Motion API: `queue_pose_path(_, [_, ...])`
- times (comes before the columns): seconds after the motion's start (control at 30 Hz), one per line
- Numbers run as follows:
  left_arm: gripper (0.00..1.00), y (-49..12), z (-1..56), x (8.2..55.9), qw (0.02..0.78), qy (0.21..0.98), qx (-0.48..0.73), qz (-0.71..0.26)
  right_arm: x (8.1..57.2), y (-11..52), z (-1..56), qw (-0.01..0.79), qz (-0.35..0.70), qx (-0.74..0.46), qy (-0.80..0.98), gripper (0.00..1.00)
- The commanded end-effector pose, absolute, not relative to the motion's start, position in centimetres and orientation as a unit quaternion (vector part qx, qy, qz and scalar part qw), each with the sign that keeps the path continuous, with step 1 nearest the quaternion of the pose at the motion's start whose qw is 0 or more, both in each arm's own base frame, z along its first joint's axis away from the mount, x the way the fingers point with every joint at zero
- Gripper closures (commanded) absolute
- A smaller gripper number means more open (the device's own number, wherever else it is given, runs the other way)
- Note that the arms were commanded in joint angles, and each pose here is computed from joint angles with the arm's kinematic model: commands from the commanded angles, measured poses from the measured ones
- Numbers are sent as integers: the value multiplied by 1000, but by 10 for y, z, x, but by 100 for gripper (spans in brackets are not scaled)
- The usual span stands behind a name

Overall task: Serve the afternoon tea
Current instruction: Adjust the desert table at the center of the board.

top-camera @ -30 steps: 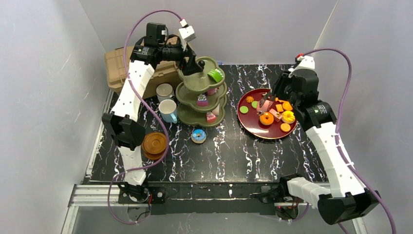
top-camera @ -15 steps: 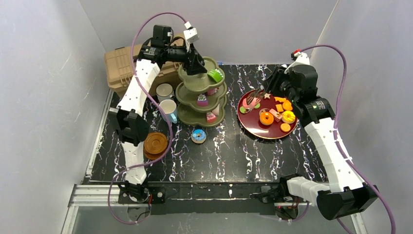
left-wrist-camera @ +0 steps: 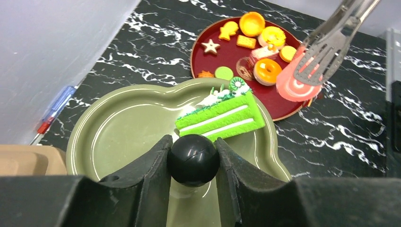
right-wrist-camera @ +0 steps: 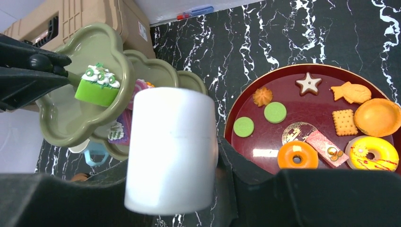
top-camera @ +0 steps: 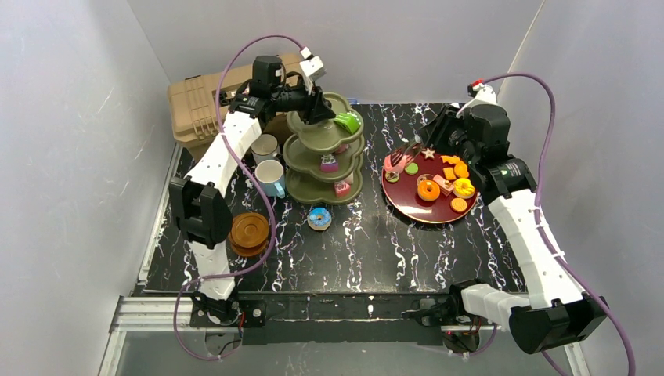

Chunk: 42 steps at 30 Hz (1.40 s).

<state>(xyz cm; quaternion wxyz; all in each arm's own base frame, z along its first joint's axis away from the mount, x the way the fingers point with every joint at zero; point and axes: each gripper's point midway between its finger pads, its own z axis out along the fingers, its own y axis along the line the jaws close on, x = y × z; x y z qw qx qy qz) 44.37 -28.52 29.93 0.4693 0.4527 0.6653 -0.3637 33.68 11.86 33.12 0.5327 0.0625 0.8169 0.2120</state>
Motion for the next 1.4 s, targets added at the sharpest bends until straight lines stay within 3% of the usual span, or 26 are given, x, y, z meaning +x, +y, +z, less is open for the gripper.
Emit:
queue_pose_path(0.0, [100,-283,344,444,549,650,418,-319,343,123,351,568,238,67,785,99])
queue_pose_path(0.7, [100,-274,379,438,640,691,260,-213,346,118,348,580,237,88,775,99])
queue_pose_path(0.87, [100,-264,370,436,605,744,178,-221,347,117,347,585,244,107,766,99])
queue_pose_path(1.1, [99,-257,368,440,607,751,154,-211,343,126,331,566,274,115,769,99])
queue_pose_path(1.17, [94,-255,364,440,615,745,161,-202,341,129,322,554,282,118,775,99])
queue_pose_path(1.23, [72,-254,362,439,618,742,168,-199,337,133,312,545,292,121,776,99])
queue_pose_path(1.3, [44,-257,362,434,618,737,182,-205,332,138,303,539,304,128,775,99])
queue_pose_path(1.37, [28,-261,364,429,618,731,196,-214,327,145,293,534,313,134,774,99])
